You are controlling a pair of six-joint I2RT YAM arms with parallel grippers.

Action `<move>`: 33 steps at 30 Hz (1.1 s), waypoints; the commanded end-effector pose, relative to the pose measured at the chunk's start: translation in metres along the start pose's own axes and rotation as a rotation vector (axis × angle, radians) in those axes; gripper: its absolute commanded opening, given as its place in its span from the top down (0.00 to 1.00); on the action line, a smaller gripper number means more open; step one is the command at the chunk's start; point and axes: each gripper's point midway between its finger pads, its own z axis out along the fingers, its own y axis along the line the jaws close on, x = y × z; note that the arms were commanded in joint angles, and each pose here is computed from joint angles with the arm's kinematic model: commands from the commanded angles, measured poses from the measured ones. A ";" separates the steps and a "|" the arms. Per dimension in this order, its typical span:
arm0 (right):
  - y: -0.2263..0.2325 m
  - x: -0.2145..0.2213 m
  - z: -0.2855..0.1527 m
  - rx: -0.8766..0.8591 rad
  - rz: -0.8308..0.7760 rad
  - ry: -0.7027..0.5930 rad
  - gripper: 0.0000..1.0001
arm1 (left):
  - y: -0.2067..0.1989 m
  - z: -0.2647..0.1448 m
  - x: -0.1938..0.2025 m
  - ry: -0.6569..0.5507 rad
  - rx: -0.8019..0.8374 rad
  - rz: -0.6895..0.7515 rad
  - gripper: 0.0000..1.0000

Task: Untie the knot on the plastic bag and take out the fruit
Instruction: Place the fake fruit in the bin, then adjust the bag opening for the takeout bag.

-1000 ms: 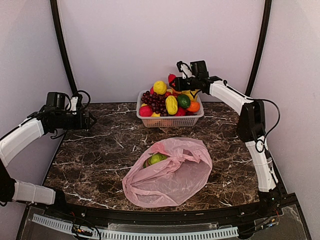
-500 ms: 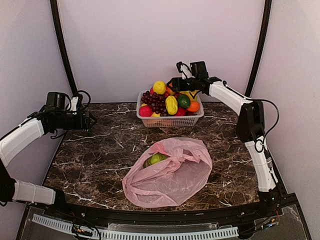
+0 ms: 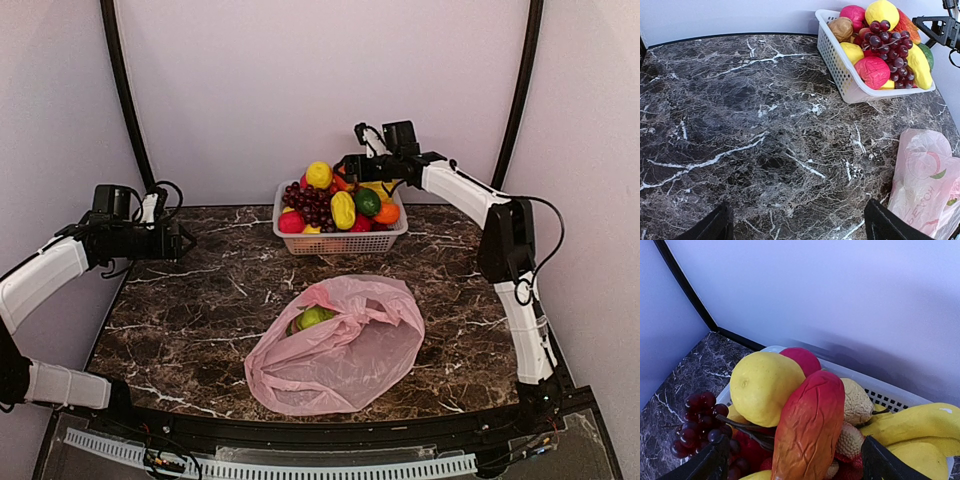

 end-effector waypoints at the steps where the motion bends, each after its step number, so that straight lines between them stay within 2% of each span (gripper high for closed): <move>1: 0.021 -0.054 -0.059 0.005 -0.040 -0.099 0.10 | -0.016 -0.003 0.002 -0.015 0.098 -0.004 0.10; 5: 0.044 -0.054 -0.104 0.009 -0.069 -0.083 0.05 | -0.040 -0.003 0.006 0.001 0.177 -0.013 0.10; 10: 0.077 -0.018 -0.145 -0.007 -0.093 -0.003 0.02 | -0.091 0.002 0.026 0.054 0.287 0.030 0.10; 17: 0.126 0.039 -0.189 -0.049 -0.071 0.104 0.04 | -0.149 0.004 0.052 0.115 0.461 0.031 0.10; 27: 0.180 0.108 -0.225 -0.116 0.012 0.210 0.07 | -0.202 0.014 0.091 0.236 0.548 0.107 0.09; 33: 0.178 0.142 -0.233 -0.052 0.006 0.293 0.07 | -0.215 0.034 0.111 0.313 0.529 0.149 0.09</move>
